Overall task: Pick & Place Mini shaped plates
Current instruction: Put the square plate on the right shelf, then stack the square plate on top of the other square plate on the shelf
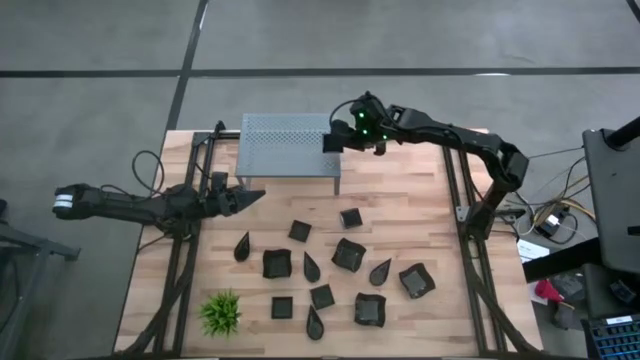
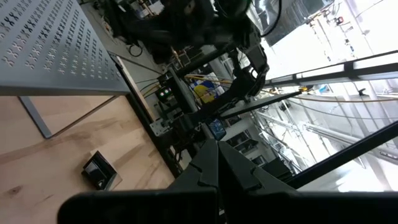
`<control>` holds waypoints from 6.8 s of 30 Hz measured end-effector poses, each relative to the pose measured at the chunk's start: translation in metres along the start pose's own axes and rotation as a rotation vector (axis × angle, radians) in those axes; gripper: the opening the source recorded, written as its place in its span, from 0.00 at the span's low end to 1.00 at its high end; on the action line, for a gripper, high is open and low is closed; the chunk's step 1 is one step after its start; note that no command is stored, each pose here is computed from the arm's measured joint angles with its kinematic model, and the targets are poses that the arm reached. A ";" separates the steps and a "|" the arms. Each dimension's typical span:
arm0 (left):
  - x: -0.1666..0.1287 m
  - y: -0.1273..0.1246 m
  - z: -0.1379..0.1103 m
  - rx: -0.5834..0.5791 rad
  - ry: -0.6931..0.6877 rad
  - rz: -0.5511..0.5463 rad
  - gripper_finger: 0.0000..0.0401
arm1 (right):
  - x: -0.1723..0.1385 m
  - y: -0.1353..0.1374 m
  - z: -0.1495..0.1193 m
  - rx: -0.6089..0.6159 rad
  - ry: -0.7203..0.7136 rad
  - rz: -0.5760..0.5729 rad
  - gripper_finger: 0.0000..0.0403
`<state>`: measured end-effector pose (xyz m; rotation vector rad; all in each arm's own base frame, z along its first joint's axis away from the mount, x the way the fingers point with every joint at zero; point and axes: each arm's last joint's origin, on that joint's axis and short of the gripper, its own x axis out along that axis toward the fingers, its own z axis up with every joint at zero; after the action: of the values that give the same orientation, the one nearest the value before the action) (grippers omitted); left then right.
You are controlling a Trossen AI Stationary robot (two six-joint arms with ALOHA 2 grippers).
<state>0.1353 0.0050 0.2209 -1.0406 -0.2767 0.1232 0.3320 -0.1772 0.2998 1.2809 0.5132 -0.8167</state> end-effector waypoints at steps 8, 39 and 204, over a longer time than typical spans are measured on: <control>0.000 0.000 0.000 0.000 0.000 0.000 0.00 | 0.010 0.003 0.007 0.004 -0.016 0.046 0.02; 0.000 0.000 0.000 0.000 0.000 0.000 0.00 | 0.024 -0.001 0.015 0.009 -0.022 0.049 0.02; 0.000 0.000 -0.001 -0.022 0.022 -0.013 0.00 | 0.066 -0.134 -0.161 -0.075 0.246 -0.231 0.06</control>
<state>0.1355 0.0043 0.2208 -1.0614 -0.2655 0.0970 0.2861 -0.0477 0.1284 1.2747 0.8932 -0.8264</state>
